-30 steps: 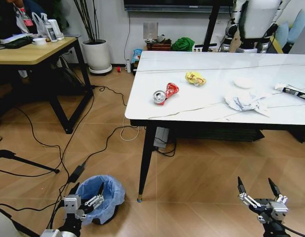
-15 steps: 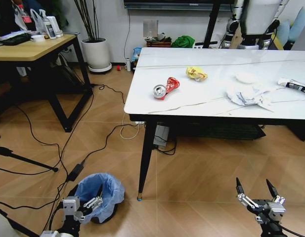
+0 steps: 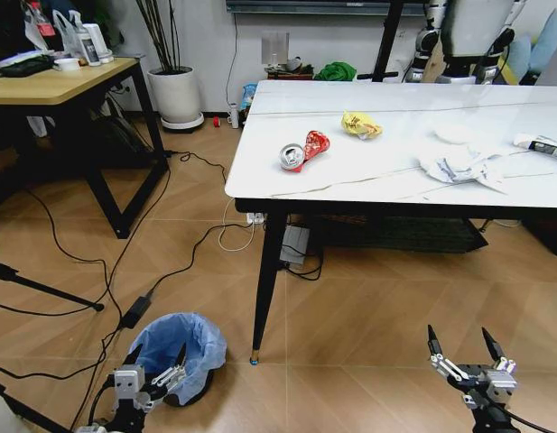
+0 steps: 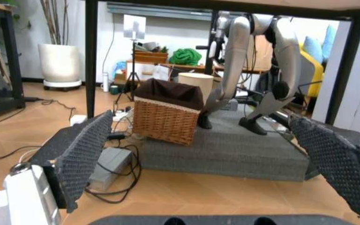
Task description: Pick up the trash bin and place the trash from the table into it.
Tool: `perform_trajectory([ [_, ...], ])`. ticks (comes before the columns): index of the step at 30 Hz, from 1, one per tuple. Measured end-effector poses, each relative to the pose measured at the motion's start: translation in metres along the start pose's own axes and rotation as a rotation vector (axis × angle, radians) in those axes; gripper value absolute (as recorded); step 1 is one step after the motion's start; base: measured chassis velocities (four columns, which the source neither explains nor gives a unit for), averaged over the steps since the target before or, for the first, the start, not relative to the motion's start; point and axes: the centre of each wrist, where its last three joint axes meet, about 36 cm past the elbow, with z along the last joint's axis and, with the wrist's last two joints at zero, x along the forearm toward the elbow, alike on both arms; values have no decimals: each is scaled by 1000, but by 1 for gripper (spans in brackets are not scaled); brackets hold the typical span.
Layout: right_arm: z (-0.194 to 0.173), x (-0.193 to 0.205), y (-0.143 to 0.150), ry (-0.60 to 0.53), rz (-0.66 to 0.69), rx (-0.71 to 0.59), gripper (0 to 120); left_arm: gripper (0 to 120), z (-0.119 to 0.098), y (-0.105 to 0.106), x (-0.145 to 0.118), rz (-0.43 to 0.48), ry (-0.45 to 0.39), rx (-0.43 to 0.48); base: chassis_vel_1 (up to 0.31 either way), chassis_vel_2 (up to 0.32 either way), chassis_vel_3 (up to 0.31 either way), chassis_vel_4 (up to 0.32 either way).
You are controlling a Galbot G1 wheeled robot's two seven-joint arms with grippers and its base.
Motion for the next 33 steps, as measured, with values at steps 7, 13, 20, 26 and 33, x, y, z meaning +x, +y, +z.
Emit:
perform_trajectory([
  [7, 14, 1, 9, 9, -30, -6, 100, 100, 10, 13, -1, -45, 15, 26, 0, 0, 0, 0],
  [13, 25, 5, 18, 14, -66, 1, 100, 100, 36, 39, -13, -106, 48, 31, 0, 0, 0, 0],
  [20, 33, 13, 30, 18, -116, 21, 100, 100, 44, 79, -72, -181, 78, 140, 0, 0, 0, 0],
  [26, 33, 17, 25, 19, -110, 32, 100, 100, 55, 93, -91, -211, 135, 163, 0, 0, 0, 0],
  [33, 29, 16, 25, 13, -112, 38, 100, 100, 69, 93, -98, -226, 212, 186, 0, 0, 0, 0],
])
